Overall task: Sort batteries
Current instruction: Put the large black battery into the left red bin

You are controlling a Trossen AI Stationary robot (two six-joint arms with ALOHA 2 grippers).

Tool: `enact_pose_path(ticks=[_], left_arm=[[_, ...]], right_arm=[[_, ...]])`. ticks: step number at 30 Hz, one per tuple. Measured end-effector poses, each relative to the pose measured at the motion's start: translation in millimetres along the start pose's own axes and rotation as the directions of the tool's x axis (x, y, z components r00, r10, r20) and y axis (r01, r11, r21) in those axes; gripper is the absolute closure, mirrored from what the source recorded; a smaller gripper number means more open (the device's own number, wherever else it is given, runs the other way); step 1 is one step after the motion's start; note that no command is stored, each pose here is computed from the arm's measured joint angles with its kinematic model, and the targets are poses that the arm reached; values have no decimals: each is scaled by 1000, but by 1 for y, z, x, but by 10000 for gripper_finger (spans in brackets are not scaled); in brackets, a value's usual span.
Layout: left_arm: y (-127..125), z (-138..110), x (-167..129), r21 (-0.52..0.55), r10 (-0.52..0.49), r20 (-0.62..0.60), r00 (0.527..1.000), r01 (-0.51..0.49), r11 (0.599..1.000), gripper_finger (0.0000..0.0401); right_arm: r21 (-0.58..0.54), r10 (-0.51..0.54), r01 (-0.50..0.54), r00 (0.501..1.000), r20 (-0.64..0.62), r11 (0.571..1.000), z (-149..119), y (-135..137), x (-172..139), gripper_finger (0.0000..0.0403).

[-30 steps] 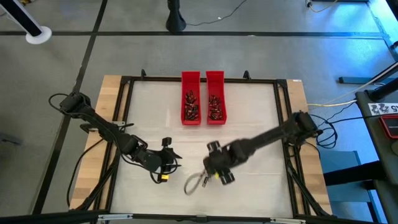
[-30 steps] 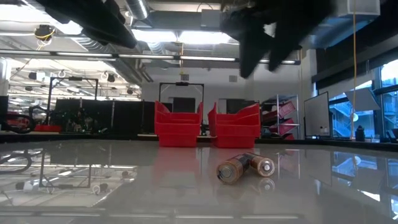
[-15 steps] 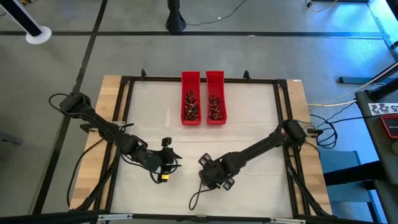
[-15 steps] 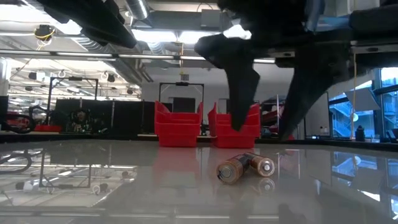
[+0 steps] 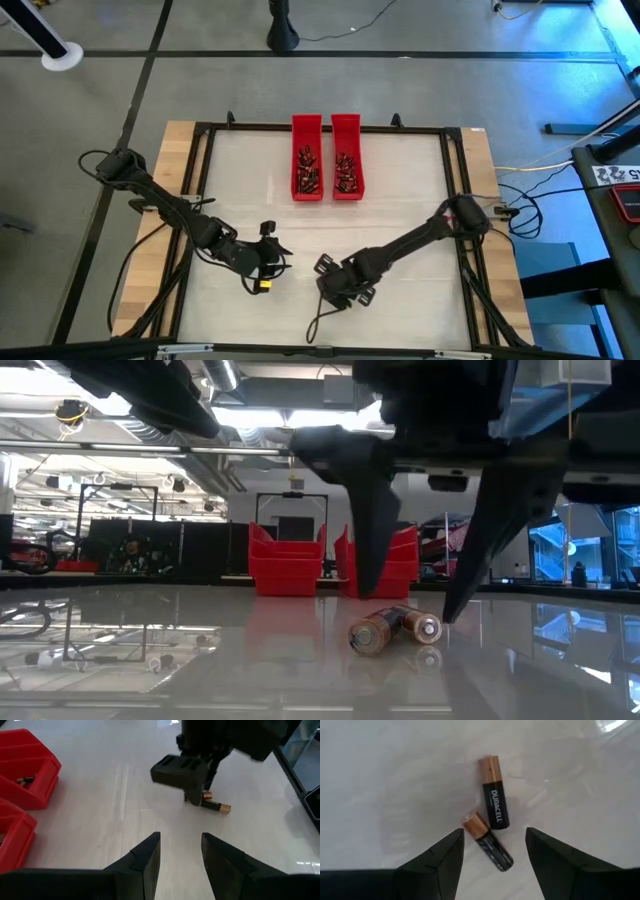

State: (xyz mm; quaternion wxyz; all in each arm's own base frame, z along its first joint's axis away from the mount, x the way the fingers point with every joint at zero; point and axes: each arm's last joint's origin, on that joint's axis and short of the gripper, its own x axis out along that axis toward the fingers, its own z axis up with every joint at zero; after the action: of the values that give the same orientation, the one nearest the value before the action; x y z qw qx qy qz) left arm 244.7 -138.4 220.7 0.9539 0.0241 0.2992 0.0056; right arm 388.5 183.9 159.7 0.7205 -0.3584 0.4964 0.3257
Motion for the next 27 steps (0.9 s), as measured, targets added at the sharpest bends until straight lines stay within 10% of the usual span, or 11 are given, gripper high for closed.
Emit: enact_pose_path(ticks=[8,16,27], left_arm=[[0,0,0,-6,0,1,1000,0,1000,269],[0,0,0,-6,0,0,1000,0,1000,269],[0,0,0,-7,0,0,1000,0,1000,269]], right_arm=[[91,73,-70,997,-39,993,-17,-13,12,217],[149,132,-128,991,-21,981,-20,-15,16,367],[306,140,-106,986,-91,946,-26,-12,14,367]])
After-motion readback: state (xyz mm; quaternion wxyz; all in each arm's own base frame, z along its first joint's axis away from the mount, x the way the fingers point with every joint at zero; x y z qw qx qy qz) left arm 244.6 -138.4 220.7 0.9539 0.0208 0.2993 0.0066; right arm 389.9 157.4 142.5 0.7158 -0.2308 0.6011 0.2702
